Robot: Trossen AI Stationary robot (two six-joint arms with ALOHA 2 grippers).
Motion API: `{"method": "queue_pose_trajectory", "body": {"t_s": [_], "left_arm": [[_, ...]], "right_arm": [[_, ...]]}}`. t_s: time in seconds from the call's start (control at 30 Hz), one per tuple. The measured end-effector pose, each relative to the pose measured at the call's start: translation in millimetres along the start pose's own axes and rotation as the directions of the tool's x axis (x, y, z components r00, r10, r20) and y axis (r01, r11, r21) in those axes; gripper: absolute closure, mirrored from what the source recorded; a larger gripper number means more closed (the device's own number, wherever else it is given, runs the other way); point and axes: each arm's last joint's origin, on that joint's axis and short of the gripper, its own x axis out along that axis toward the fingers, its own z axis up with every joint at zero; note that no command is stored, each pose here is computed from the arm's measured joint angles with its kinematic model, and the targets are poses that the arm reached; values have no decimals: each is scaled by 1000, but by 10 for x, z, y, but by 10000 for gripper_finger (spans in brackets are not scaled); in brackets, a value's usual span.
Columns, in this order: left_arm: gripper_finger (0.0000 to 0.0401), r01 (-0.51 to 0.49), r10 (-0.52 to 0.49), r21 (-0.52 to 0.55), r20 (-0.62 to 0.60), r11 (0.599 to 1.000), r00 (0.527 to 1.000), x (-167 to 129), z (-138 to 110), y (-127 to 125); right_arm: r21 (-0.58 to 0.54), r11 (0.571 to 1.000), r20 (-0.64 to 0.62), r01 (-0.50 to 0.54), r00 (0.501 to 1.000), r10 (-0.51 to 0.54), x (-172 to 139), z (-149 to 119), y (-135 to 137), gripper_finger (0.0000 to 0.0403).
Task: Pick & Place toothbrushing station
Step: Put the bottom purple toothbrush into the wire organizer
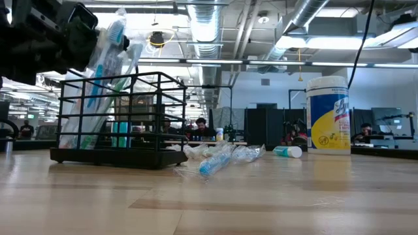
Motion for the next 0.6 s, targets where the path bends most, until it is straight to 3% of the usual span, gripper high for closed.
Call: {"method": "queue_pose_trajectory", "body": {"t_s": [0.6], "left_arm": [[336, -3, 3, -7, -13, 1000, 1000, 5, -22, 5]], "right_arm": [[-4, 1000, -3, 0, 1000, 0, 0, -5, 0, 305]]}}
